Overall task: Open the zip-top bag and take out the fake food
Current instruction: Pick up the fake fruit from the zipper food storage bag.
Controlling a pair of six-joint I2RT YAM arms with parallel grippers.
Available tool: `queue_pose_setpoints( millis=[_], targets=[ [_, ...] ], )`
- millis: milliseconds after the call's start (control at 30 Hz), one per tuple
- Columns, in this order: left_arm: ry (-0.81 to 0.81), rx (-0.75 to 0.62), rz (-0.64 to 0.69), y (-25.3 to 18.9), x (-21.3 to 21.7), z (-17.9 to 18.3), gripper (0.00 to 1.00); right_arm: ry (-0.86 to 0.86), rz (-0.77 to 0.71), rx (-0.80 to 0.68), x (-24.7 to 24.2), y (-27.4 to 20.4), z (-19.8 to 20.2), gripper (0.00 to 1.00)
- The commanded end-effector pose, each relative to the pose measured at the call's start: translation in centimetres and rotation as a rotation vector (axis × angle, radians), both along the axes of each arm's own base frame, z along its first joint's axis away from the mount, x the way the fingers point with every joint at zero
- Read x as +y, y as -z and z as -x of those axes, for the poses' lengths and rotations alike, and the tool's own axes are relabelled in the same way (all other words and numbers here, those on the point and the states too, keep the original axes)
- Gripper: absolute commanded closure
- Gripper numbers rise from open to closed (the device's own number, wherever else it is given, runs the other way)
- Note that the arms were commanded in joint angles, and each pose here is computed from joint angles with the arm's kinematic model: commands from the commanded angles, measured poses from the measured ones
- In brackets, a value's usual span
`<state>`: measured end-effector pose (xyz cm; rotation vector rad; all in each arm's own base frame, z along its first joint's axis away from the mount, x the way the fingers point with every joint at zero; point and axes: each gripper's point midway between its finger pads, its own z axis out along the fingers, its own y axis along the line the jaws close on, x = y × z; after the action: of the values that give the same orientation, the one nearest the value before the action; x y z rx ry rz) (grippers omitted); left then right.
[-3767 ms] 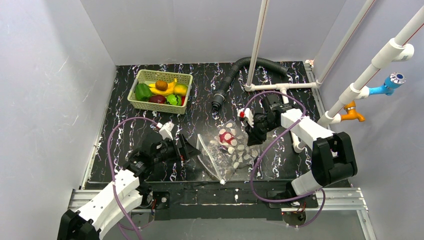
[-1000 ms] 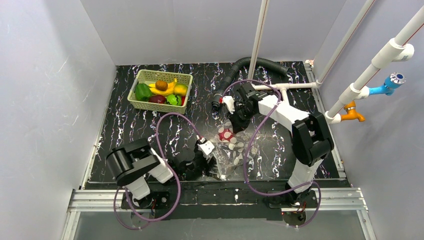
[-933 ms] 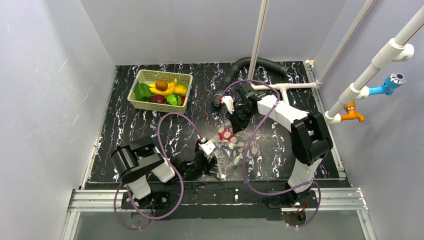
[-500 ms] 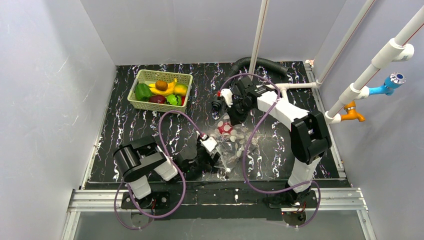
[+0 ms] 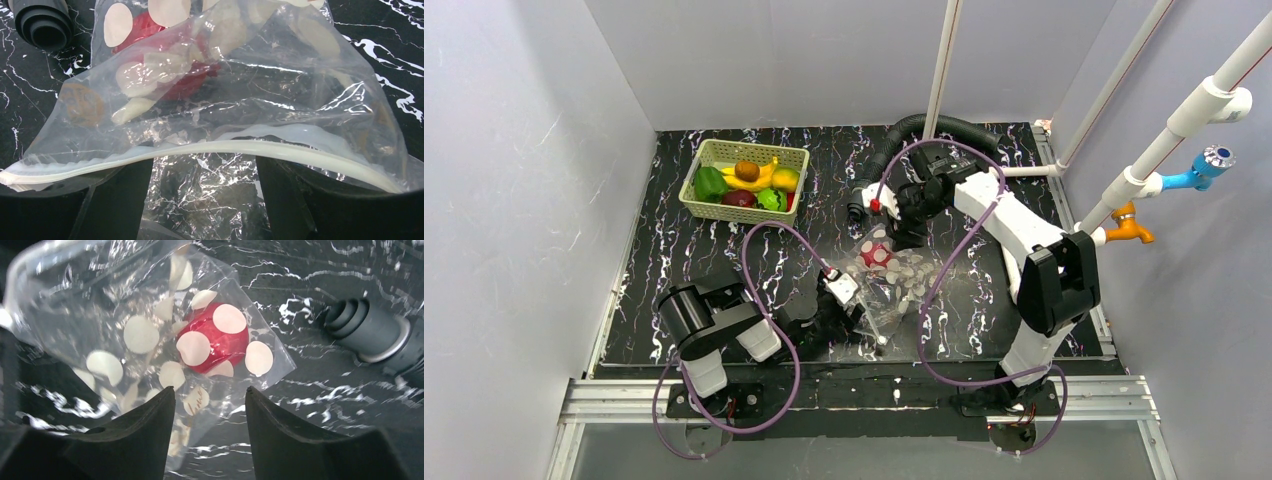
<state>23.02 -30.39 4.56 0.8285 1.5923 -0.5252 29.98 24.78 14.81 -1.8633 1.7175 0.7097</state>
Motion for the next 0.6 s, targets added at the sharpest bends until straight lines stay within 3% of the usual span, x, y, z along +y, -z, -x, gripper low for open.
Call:
queue_pose_setpoints(
  millis=[0,200,567],
  targets=[
    [0.03,-0.068,0.034,-2.0,-0.6,-0.2,0.27,-0.386,0.006,-0.269,-0.3,-0.9,-0.4,0.38],
    [0.044,-0.061,0.033,-1.8,-0.4,-0.1,0.27,-0.513,0.028,-0.337,0.4,-0.3,-2.4,0.39],
    [0.023,-0.04,0.045,-1.5,-0.2,-0.8,0.27,-0.545,0.064,-0.315,2.1,3.6,-3.6,0.39]
  ],
)
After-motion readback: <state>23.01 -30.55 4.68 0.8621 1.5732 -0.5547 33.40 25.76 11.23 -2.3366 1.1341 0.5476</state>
